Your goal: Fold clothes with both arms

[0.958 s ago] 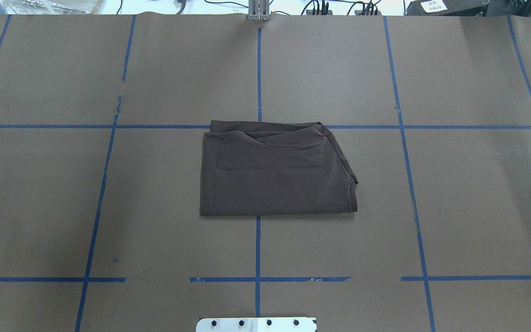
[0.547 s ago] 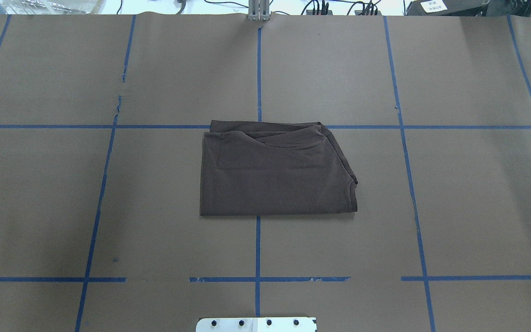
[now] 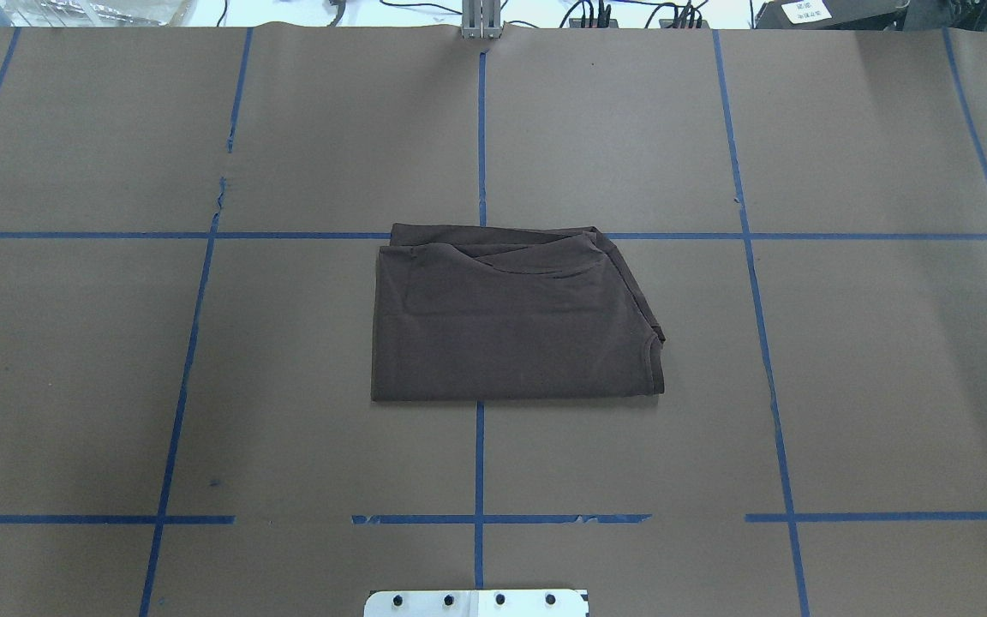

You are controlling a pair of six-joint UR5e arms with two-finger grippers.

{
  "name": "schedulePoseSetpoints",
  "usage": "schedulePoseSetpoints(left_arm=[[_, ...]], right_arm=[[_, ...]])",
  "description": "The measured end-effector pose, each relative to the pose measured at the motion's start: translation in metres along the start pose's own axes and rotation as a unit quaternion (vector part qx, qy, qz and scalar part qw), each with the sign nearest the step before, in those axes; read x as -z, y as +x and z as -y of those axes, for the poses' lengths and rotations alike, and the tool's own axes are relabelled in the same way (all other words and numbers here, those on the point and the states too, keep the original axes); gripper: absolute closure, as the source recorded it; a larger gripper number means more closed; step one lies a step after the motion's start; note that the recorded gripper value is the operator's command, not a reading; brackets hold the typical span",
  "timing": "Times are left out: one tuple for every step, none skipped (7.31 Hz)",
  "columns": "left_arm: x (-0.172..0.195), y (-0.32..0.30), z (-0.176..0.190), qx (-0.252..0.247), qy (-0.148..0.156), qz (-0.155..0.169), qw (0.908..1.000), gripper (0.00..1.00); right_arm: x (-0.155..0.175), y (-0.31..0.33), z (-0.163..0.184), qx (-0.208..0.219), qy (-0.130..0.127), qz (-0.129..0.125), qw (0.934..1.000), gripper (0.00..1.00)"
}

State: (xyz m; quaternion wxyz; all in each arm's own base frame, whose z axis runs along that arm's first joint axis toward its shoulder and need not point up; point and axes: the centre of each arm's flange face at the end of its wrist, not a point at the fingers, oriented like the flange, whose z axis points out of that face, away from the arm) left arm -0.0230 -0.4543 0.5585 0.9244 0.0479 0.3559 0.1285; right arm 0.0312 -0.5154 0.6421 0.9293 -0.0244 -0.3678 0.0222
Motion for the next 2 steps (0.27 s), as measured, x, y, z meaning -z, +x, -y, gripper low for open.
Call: schedulePoseSetpoints(left_arm=[[0.0004, -0.0003, -0.0010, 0.000, -0.003, 0.001, 1.0000, 0.00], [0.0003, -0.0007, -0.0014, 0.000, -0.004, 0.002, 1.0000, 0.00]], right_arm=[[-0.0007, 0.0002, -0.0045, -0.001, -0.001, 0.004, 1.0000, 0.00], [0.0006, -0.0016, -0.0105, 0.000, -0.001, 0.011, 0.9999, 0.00]])
